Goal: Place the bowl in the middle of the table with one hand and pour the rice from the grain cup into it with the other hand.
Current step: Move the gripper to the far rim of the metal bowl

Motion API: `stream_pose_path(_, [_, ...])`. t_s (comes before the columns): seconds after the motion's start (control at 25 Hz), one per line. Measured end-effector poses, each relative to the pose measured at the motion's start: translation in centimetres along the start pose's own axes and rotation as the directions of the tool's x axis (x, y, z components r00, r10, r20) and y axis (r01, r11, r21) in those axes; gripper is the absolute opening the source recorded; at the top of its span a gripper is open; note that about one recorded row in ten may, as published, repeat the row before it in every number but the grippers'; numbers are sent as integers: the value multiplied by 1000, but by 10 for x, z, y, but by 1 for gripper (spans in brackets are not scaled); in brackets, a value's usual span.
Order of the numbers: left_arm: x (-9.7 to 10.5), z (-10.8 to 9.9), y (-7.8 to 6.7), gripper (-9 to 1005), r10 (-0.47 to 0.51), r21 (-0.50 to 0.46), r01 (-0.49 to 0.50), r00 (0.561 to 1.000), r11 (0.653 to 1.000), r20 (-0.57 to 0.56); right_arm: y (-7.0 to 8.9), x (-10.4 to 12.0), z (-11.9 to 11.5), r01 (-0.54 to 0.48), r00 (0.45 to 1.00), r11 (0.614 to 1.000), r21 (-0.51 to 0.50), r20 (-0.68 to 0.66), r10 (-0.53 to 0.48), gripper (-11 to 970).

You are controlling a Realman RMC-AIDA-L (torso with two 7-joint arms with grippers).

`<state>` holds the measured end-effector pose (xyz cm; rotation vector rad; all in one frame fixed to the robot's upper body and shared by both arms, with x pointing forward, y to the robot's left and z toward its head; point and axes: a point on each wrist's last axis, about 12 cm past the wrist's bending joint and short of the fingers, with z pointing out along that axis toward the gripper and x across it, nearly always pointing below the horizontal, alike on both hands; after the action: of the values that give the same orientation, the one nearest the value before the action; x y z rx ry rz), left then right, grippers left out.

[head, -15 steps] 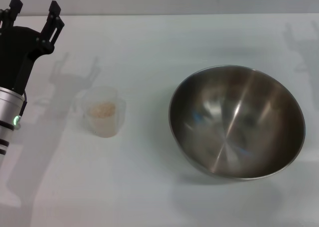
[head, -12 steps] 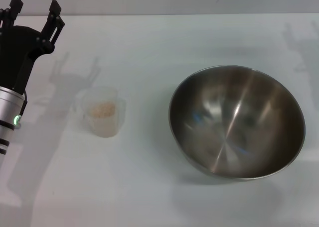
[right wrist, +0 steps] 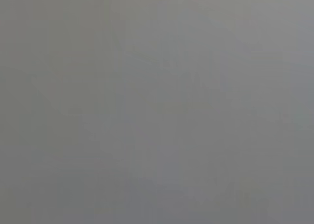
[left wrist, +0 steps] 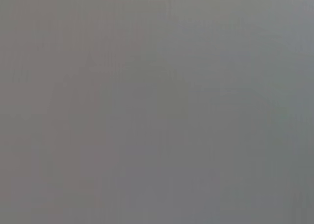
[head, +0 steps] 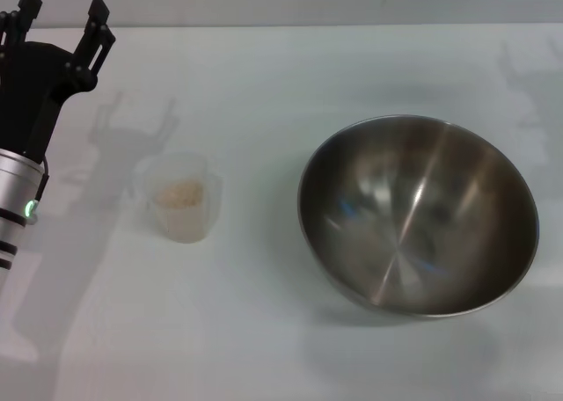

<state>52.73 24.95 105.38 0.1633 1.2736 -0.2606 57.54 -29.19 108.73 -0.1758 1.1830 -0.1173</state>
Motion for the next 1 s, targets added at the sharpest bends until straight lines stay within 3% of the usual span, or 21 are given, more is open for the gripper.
stream_pose_path(0.12, [0, 0, 0, 813, 0, -1, 0, 1000, 1000, 0, 6, -2, 0, 144, 989, 989, -33, 25, -144, 749])
stream_pose_path(0.32, [0, 1, 0, 813, 3, 1, -3, 1000, 1000, 1, 16, -7, 12, 171, 985, 983, -65, 40, -168, 748])
stream_pose_path(0.44, [0, 1, 0, 813, 3, 1, -3, 1000, 1000, 2, 33, -9, 38, 80, 994, 991, -110, -64, -87, 745])
stream_pose_path(0.52, [0, 1, 0, 813, 4, 2, -4, 1000, 1000, 1, 37, -9, 44, 55, 993, 991, -123, -99, -68, 744])
stream_pose_path(0.64, [0, 0, 1, 813, 6, -1, -6, 1000, 1000, -1, 58, -16, 63, -90, 968, 980, -176, -248, 44, 741])
stream_pose_path(0.68, [0, 0, 1, 813, 6, -1, -6, 1000, 1000, -1, 58, -16, 63, -90, 968, 980, -176, -248, 44, 740])
stream_pose_path(0.72, [0, 0, 2, 813, 6, -4, -6, 1000, 1000, -2, 70, -26, 70, -153, 945, 968, -199, -317, 84, 739])
stream_pose_path(0.88, [0, -1, 4, 813, 11, -13, -11, 1000, 1000, -5, 83, -40, 76, -214, 891, 950, -229, -443, 95, 740])
stream_pose_path(0.92, [1, -1, 5, 813, 12, -14, -12, 1000, 1000, -6, 92, -56, 79, -253, 841, 935, -251, -534, 84, 740])
stream_pose_path(1.0, [0, -2, 6, 813, 12, -19, -12, 1000, 1000, -6, 96, -65, 80, -271, 814, 927, -260, -576, 77, 740])
